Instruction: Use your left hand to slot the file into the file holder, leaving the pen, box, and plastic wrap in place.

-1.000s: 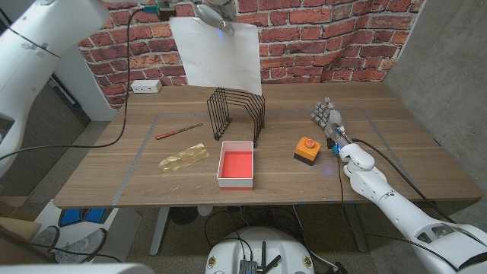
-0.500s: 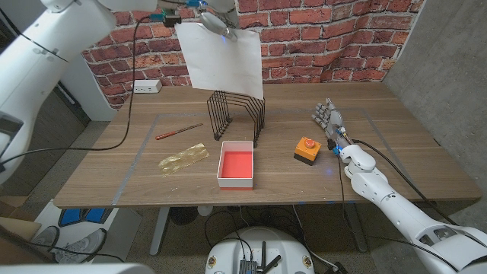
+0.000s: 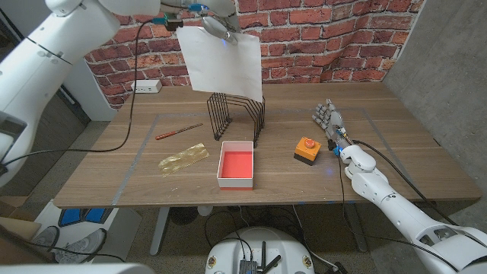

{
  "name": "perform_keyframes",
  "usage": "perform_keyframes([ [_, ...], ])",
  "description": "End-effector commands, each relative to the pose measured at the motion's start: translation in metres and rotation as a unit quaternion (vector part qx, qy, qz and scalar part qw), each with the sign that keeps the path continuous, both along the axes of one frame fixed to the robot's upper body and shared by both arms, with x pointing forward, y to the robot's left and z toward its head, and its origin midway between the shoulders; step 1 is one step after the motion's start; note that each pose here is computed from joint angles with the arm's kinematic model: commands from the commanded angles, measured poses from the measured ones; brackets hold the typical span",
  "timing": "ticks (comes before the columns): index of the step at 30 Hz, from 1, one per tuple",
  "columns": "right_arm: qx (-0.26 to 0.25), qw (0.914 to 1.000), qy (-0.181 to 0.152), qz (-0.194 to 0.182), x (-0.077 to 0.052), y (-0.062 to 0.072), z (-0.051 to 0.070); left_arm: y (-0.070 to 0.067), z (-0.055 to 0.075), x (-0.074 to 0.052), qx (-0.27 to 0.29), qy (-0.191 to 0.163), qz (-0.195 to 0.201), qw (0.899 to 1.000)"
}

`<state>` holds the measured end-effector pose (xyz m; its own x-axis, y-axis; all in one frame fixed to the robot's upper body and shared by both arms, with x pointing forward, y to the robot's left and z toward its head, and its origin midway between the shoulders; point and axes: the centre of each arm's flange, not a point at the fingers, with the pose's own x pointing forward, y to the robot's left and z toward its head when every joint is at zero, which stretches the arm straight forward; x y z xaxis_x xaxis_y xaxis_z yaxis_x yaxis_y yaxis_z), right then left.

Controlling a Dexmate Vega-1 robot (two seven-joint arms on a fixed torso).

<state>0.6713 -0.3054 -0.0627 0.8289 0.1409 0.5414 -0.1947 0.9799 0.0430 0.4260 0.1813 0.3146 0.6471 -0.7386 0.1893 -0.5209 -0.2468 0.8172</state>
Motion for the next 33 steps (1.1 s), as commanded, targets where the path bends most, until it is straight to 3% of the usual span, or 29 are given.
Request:
perform_keyframes([
  [1,0.000,1.0000,0.003,0.003,0.004,0.003,0.000,0.002,-0.003,0.007,-0.003,0.010,0.006,1.000],
  [33,0.001,1.0000,0.007,0.002,0.007,0.002,0.000,0.004,-0.014,0.020,-0.018,0.027,0.004,0.999],
])
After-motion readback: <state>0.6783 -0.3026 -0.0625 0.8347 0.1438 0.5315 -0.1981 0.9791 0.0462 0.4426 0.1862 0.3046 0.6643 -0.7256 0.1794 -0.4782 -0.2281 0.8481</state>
